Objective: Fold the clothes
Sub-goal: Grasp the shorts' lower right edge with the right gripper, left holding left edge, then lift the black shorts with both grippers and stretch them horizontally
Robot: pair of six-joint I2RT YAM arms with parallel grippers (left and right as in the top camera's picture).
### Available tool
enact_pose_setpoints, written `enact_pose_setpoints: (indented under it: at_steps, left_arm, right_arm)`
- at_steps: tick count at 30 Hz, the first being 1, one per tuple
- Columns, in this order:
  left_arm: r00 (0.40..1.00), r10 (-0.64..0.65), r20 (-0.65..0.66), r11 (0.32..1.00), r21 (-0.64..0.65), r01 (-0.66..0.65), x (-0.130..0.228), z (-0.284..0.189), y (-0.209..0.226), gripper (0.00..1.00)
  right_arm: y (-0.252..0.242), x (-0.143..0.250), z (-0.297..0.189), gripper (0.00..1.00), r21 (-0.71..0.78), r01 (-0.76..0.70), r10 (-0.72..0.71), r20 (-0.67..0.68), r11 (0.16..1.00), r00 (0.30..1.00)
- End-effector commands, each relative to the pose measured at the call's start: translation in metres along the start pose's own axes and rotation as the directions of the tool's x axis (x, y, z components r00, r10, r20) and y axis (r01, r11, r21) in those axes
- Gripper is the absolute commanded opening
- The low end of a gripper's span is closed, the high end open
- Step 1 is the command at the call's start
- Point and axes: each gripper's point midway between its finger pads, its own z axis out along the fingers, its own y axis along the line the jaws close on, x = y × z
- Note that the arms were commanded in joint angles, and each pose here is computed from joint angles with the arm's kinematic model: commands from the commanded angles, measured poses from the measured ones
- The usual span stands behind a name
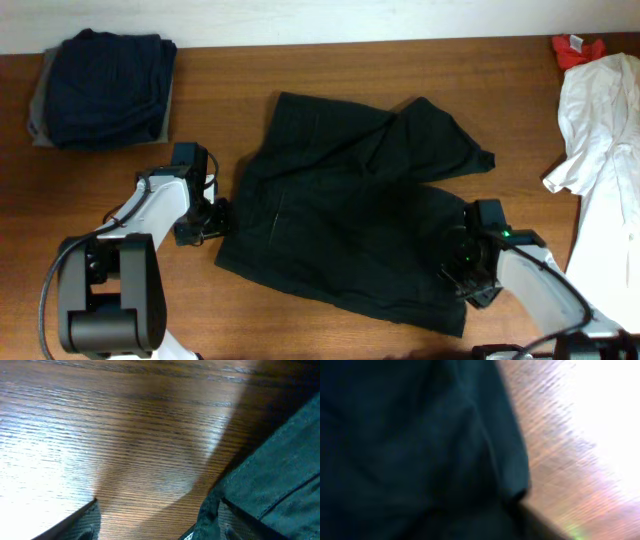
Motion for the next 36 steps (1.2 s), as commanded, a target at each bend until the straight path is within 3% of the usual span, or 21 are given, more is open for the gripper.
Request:
enact_pose_setpoints:
  at_steps: [1, 2, 3, 9, 14, 16, 17, 21, 28, 36]
  left_arm:
    - [0.998, 0.003, -0.058, 1.000, 0.016, -0.002, 0.010, 0.016, -0.001, 0.46]
    - [0.998, 0.003, -0.058, 1.000, 0.016, -0.002, 0.010, 0.016, -0.001, 0.31]
    - [0.998, 0.003, -0.060, 1.000, 0.016, -0.002, 0.011, 0.016, -0.001, 0.02]
    - [0.997, 0.002, -0.074, 1.000, 0.026, -0.001, 0.012, -0.003, -0.004, 0.01]
    - [1.000, 0.008, 0.022, 0.996, 0.089, -0.010, 0.006, -0.045, -0.015, 0.02]
    - [0.999, 0.009, 0.031, 0.993, 0.114, -0.013, 0.009, -0.052, -0.019, 0.87]
    - [0.999, 0.033, 0.031, 0.990, 0.136, -0.037, 0.010, -0.053, -0.023, 0.95]
    - [0.993, 0.118, 0.028, 0.973, 0.196, -0.121, 0.012, -0.051, -0.033, 0.97]
    - [0.988, 0.110, -0.110, 0.982, 0.167, -0.091, 0.036, -0.021, -0.025, 0.97]
    - [0.987, 0.045, -0.152, 0.994, 0.109, -0.029, 0.041, -0.006, -0.015, 0.93]
  right_arm:
    - [-0.010, 0.011, 0.014, 0.15, 0.045, -0.013, 0.015, -0.064, 0.999, 0.998]
    - [-0.010, 0.011, 0.014, 0.04, 0.047, -0.013, 0.016, -0.065, 0.999, 0.998]
    - [-0.010, 0.011, 0.014, 0.04, 0.047, -0.013, 0.016, -0.066, 0.999, 0.998]
    - [-0.011, 0.012, 0.007, 0.04, 0.046, -0.012, 0.015, -0.066, 0.999, 0.998]
    - [-0.002, 0.005, -0.013, 0.04, 0.017, 0.036, -0.035, -0.041, 0.999, 0.999]
    - [0.001, 0.002, -0.014, 0.04, 0.009, 0.051, -0.050, -0.032, 0.999, 0.998]
    - [0.001, 0.001, -0.014, 0.04, 0.007, 0.060, -0.059, -0.027, 0.998, 0.998]
    - [0.001, 0.001, -0.014, 0.04, 0.008, 0.066, -0.066, -0.026, 0.998, 0.997]
    - [0.002, 0.001, -0.014, 0.05, 0.005, 0.066, -0.066, -0.024, 0.998, 0.998]
    - [0.003, -0.001, -0.014, 0.04, 0.000, 0.066, -0.066, -0.019, 0.998, 0.998]
